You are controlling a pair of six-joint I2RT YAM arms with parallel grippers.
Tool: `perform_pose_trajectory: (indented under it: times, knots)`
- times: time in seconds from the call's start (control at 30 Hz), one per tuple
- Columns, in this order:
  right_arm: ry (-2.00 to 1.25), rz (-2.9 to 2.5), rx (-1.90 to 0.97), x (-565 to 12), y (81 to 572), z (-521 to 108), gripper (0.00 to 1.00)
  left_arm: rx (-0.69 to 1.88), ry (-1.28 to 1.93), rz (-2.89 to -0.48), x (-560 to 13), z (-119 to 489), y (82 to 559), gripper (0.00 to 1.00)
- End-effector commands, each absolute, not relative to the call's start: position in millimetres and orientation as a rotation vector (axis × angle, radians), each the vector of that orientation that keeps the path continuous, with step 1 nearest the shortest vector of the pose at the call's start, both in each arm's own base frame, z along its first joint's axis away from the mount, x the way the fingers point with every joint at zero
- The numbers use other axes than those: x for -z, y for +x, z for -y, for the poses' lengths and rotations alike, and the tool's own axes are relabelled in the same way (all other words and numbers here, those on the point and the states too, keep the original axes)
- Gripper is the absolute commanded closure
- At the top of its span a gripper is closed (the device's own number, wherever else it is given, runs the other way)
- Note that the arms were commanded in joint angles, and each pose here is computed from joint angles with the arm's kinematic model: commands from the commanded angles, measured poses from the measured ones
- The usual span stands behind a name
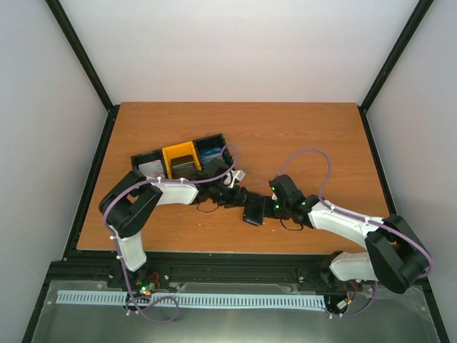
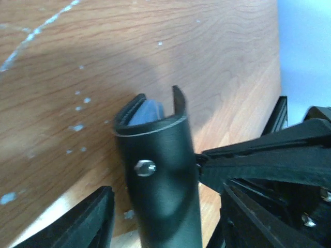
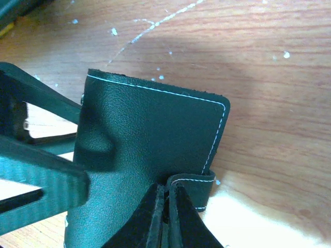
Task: Put the credit cards into the card holder
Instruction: Open the card holder at the center of the board.
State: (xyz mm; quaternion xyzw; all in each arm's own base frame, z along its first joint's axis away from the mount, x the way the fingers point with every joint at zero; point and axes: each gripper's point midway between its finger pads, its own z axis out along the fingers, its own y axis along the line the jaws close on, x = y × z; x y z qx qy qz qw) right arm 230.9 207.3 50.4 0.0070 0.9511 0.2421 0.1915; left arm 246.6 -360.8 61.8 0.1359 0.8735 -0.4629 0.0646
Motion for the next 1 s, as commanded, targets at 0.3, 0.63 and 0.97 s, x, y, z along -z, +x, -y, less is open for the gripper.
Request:
perform_pose_trajectory:
  times: [0.3,0.63,0.97]
  knots:
    - [0.045,-2.613,-0.732,-61,246,-217,0.97,1.363,0.399,-2.640,-62,364,252,0.79]
    - [0.234,-2.700,-0.306,-39,229,-150,0.97,1.245,0.358,-2.651,-55,352,258,0.94]
    - [0.280,-2.693,-0.139,-46,228,-126,0.97,1.225,0.334,-2.655,-53,350,259,0.94]
